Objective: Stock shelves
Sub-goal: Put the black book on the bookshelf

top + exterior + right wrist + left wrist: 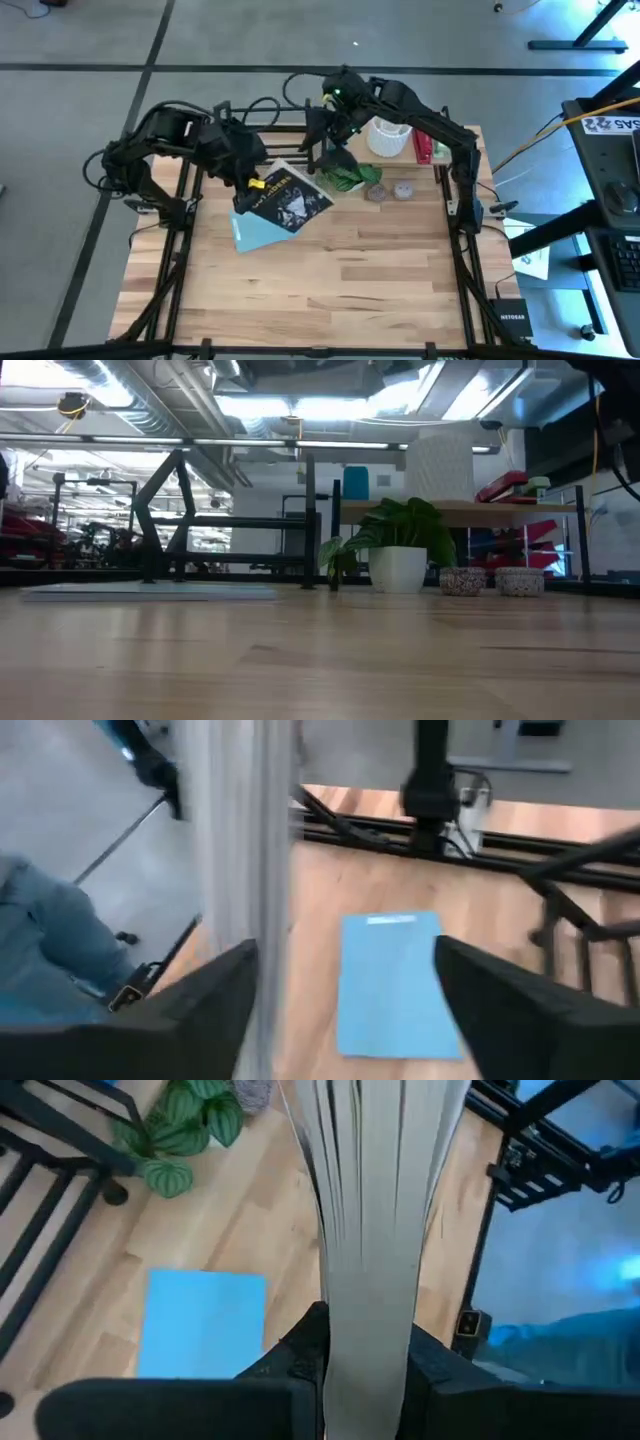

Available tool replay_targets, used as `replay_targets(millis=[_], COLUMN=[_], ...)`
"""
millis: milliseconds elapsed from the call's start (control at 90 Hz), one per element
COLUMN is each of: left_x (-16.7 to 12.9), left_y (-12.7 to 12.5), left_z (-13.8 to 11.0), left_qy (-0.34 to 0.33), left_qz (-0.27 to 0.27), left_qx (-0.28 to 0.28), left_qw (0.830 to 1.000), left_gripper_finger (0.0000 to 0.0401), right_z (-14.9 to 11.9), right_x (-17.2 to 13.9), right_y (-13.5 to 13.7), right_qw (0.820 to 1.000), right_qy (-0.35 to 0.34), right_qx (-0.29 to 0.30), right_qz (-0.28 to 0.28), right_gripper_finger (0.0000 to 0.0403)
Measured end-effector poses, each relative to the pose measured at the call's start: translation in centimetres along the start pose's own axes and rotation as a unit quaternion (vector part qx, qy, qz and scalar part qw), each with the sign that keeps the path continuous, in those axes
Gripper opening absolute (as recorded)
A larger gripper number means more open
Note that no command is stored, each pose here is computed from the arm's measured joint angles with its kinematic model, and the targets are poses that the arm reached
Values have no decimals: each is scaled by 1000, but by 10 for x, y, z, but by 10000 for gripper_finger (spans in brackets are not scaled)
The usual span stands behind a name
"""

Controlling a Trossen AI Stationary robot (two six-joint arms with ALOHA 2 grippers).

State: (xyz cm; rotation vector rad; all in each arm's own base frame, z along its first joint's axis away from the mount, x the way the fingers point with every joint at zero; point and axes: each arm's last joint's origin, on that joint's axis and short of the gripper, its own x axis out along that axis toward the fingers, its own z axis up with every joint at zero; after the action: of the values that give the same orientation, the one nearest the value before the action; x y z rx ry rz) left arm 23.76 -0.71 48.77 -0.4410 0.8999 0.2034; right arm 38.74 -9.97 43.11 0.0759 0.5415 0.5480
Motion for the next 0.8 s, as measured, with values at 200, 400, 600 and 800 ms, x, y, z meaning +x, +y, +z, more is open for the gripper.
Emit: replay_targets(millis=[200,400,600,800], left_x=[0,0,2,2], left_y=[1,1,-4,-6], left_z=[0,0,-2,-3], left_qy=[-4,-7,0,-2], left_qz=[7,12,10,3], left_qx=[1,2,9,12], left_qw=[1000,1000,1000,1000], left_gripper_finger=[41,42,42,43], right_z=[6,5,4,2], right_x=[29,55,62,48], right_y=[20,22,20,9], right_qw=[998,999,998,999], right_qy=[-3,25,29,25], right_qx=[-27,-44,-46,-16], right_qz=[50,-6,-22,-30], right_gripper_finger=[371,320,131,32])
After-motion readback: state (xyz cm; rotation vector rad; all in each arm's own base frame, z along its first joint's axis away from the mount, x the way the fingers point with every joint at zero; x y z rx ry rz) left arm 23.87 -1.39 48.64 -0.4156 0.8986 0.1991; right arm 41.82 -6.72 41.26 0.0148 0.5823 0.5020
